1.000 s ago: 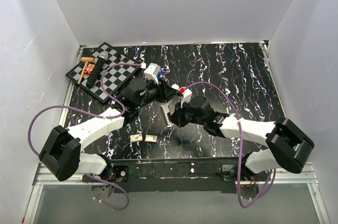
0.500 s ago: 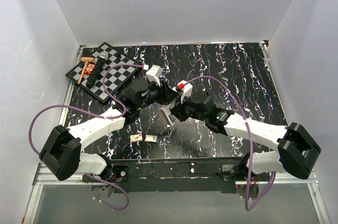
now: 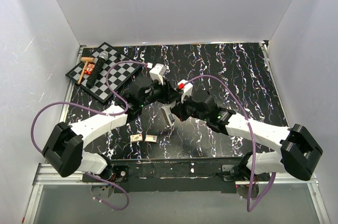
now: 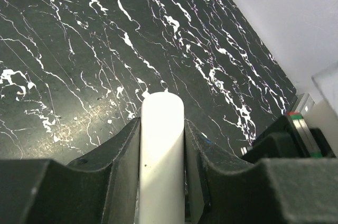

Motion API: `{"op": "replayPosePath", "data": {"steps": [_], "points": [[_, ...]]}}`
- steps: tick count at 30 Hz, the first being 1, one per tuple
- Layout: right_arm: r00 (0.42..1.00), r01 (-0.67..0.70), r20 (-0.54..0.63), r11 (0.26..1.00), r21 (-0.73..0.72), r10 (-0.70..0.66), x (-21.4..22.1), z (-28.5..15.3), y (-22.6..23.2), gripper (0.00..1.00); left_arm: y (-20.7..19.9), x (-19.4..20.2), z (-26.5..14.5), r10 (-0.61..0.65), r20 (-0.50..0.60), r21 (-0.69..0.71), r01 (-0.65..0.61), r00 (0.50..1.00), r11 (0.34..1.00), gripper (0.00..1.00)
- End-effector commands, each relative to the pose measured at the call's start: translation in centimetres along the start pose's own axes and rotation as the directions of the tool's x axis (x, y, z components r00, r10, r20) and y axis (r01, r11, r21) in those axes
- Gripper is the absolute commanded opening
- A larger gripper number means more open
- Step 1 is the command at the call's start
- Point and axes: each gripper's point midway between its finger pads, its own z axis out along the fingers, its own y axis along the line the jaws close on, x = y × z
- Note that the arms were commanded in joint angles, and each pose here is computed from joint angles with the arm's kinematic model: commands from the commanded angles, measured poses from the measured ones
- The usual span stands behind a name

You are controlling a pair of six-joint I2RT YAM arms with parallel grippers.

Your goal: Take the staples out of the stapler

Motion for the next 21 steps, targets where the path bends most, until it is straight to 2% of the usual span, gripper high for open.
{"op": "replayPosePath", "data": {"steps": [1,9,21], "points": [[0.998,-0.033,0.059,0.998,-0.056,0.036,-1.2,0.2,1.3,0.01,-0.9,-1.5,1.2,0.026,-0.022,0.005,-0.026,0.999,1.000,0.00],[0.993,-0.087,0.067,0.992,-0.088,0.093,0.1,0.6,1.5,0.01,0.6,1.7,2.5,-0.016,-0.182,-0.057,0.005,0.983,0.998,0.00],[0.989,-0.119,0.069,0.984,-0.132,0.129,0.4,1.1,2.1,0.01,0.5,2.6,3.5,0.006,-0.275,-0.073,-0.027,0.962,0.997,0.00]]}}
